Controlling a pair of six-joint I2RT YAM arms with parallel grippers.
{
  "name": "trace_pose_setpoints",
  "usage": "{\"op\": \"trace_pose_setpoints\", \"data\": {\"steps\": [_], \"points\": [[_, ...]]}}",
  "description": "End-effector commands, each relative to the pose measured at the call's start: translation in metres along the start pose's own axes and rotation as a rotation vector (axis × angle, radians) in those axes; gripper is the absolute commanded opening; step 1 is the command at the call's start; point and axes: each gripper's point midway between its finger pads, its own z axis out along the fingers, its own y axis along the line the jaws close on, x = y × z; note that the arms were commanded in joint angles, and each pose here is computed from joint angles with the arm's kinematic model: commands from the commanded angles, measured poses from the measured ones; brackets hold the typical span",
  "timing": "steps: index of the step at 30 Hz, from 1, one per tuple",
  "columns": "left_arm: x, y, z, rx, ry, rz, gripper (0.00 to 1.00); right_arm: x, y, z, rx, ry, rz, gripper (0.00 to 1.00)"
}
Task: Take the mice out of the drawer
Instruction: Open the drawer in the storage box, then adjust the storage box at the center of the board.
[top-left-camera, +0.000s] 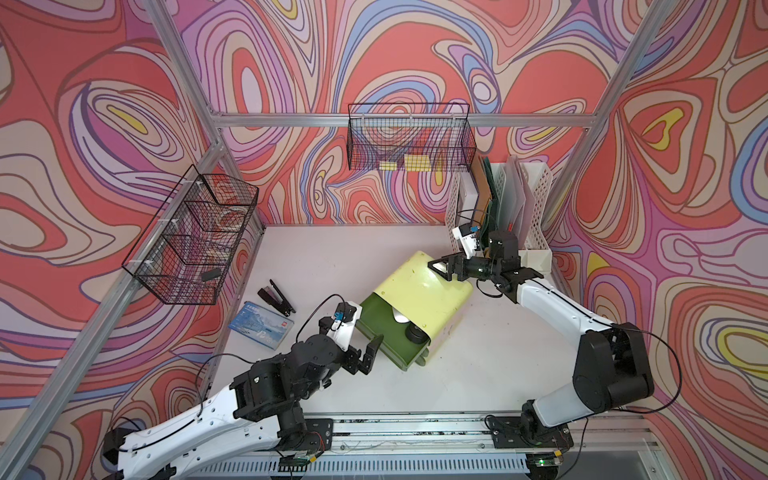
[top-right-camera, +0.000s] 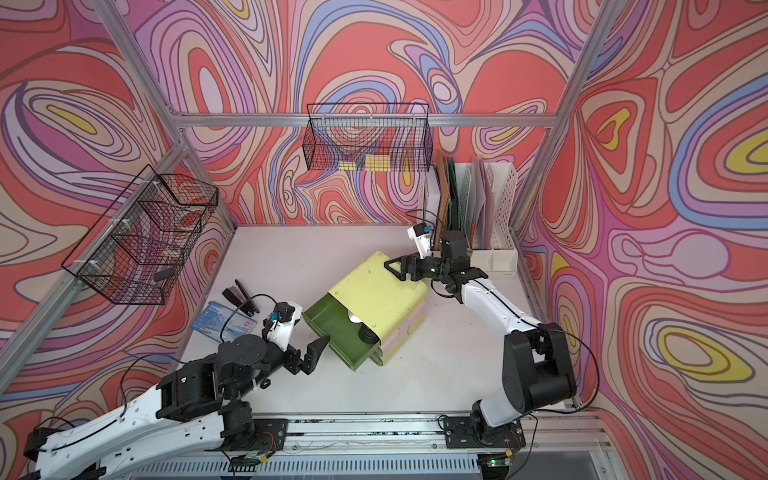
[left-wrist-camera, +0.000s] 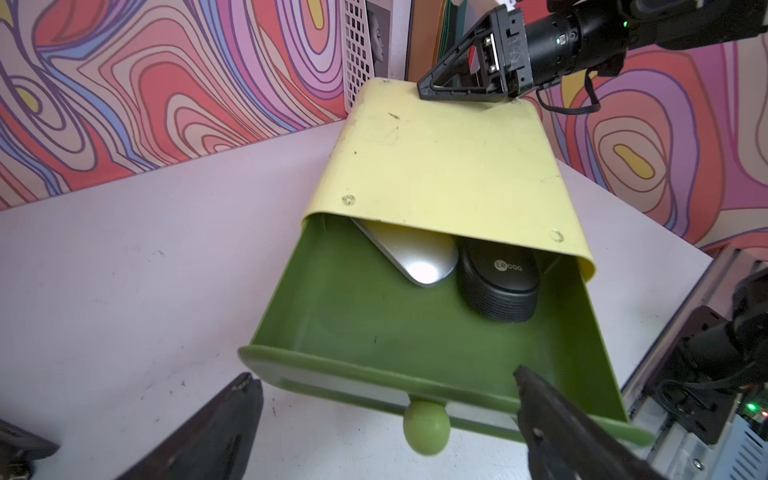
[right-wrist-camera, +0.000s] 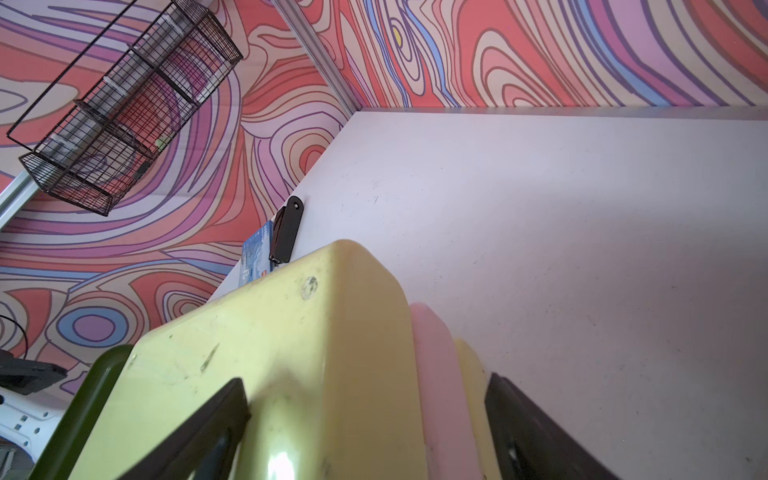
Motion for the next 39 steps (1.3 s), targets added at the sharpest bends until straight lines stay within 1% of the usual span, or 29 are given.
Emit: {"op": "trace_pose_setpoints", "data": {"steps": [1,3,5,8,10,13,15,19,21,23,25,28,34,39], "points": [[-0.02,-0.008,0.012,-0.031,0.02,0.114,1.0,0.016,-0.007,0.008,0.029,0.056,0.02,0.93],[-0.035,-0.023,0.025,-0.013,0.056,0.147,1.0,0.017,-0.007,0.008,0.031,0.058,0.018,0.93],[-0.045,-0.03,0.039,-0.026,0.127,0.164,1.0,0.016,-0.007,0.008,0.031,0.058,0.018,0.93],[-0.047,-0.035,0.055,-0.074,0.258,0.185,1.0,0.017,-0.006,0.008,0.034,0.063,0.019,0.93],[-0.045,-0.034,0.059,-0.109,0.312,0.171,1.0,0.018,-0.007,0.007,0.036,0.064,0.016,0.94],[-0.048,-0.03,0.058,-0.141,0.321,0.125,0.99,0.017,-0.007,0.008,0.038,0.062,0.014,0.93],[-0.048,-0.027,0.054,-0.14,0.316,0.07,0.96,0.017,-0.006,0.008,0.037,0.065,0.014,0.93],[-0.036,-0.018,0.047,-0.124,0.361,-0.073,0.77,0.018,-0.007,0.009,0.036,0.069,0.017,0.93],[-0.025,-0.018,0.047,-0.11,0.401,-0.116,0.58,0.019,-0.007,0.01,0.037,0.07,0.018,0.93],[-0.014,-0.018,0.049,-0.109,0.435,-0.153,0.42,0.018,-0.007,0.01,0.035,0.071,0.017,0.93],[-0.008,-0.019,0.053,-0.102,0.459,-0.192,0.34,0.019,-0.007,0.01,0.035,0.072,0.018,0.93],[-0.001,-0.02,0.061,-0.1,0.487,-0.258,0.3,0.02,-0.006,0.01,0.037,0.077,0.017,0.94],[0.025,-0.005,0.068,-0.202,0.587,-0.404,0.14,0.02,-0.005,0.009,0.051,0.082,0.007,0.93],[0.041,0.009,0.077,-0.255,0.63,-0.461,0.11,0.021,-0.002,0.01,0.059,0.096,0.014,0.93]]}}
